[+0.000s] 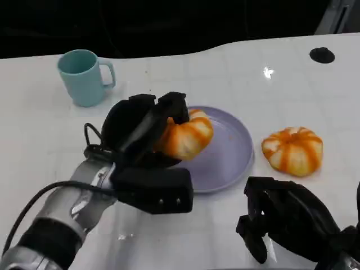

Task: Grasp the bread from the table and place it into the plate.

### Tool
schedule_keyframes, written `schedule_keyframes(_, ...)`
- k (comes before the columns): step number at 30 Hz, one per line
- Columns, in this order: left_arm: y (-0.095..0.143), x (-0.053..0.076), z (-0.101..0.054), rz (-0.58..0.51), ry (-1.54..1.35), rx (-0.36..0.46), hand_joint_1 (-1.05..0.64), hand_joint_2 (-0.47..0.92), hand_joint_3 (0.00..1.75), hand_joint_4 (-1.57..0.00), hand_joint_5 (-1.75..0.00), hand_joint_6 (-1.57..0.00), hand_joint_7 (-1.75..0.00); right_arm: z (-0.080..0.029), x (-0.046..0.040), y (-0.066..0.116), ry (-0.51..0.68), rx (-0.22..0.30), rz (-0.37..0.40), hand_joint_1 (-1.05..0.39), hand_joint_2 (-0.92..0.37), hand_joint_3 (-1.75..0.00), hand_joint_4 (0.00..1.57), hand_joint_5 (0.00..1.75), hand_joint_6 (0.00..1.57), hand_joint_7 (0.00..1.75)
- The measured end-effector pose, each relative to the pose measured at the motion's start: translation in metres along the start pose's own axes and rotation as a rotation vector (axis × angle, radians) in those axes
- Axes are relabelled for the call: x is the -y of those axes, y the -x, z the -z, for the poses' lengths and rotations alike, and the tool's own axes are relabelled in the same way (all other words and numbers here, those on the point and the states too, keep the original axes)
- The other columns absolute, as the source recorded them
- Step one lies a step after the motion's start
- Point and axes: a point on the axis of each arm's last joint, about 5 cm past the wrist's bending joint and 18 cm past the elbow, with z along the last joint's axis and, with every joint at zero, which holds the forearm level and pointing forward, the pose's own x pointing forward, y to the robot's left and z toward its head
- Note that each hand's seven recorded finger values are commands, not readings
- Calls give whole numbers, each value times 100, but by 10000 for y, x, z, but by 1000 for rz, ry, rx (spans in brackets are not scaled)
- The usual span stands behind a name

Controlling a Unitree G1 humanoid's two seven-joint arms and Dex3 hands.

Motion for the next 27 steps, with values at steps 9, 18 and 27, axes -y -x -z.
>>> schedule_keyframes(9,-169,68,-37,109,-2,-9,-24,48,117,-84,-172,-77,-148,-18,-15,9,3,8,-3,-92,-92,-33,129,160,110,154)
schedule_keyframes(18,-182,96,-43,266,7,-45,-53,92,19,-31,-51,-43,-2,-25,-24,8,5,12,-2,-91,-92,-34,128,161,109,154)
schedule_keyframes(27,-200,3,-41,363,-92,-49,-76,92,35,0,-20,-15,0,-25,-24,7,5,12,-2,-92,-92,-35,128,161,109,154)
